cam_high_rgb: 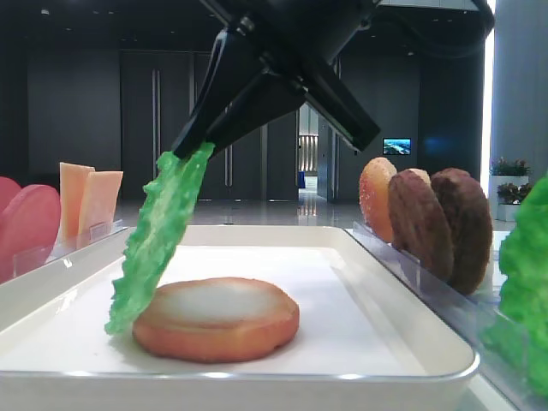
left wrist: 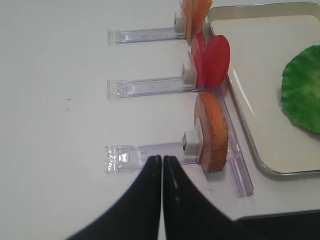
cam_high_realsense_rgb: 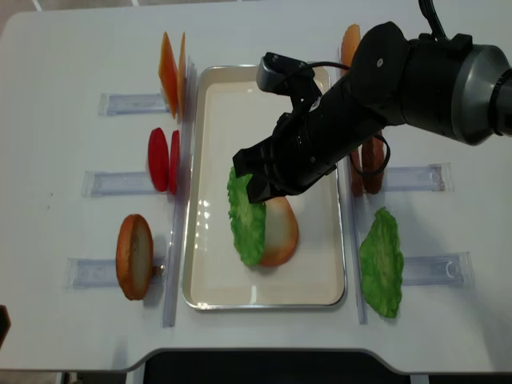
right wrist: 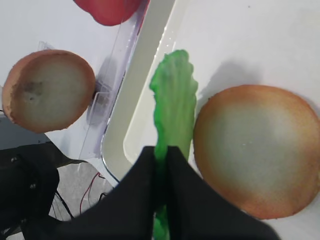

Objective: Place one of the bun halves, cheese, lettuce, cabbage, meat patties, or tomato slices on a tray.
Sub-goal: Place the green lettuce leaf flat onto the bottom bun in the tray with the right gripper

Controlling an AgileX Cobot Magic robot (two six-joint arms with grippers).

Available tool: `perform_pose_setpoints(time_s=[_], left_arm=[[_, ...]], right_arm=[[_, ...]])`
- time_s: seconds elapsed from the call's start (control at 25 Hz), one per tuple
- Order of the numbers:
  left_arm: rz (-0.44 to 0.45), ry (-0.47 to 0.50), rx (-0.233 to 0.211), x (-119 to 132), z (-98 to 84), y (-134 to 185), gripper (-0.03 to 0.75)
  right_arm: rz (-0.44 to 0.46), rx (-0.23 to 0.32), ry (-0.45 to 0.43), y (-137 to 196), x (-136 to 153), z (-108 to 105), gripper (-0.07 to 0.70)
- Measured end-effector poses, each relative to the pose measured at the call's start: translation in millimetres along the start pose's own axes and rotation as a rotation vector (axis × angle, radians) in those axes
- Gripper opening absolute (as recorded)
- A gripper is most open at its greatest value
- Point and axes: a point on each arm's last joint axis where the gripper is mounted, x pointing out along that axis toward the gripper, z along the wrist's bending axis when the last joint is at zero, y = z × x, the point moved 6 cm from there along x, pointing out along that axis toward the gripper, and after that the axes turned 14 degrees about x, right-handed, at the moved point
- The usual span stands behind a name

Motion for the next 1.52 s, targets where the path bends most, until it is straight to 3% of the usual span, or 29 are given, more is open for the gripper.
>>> perform_pose_setpoints(time_s=[0.44, 1.28, 1.52], left_arm=[[0.000, 0.000, 0.000, 0, 0.0, 0, -0.001], [0.000, 0.000, 0.000, 0, 0.0, 0, -0.001], [0.000, 0.000, 0.000, 0, 0.0, 0, -0.001]], right_arm=[[0.009, -0.055, 0.089, 1, -1, -14, 0.020], [-0.003, -0.099, 0.136, -1, -1, -21, 0.020], [-0.005, -0.105, 0.142, -2, -2, -22, 0.071]])
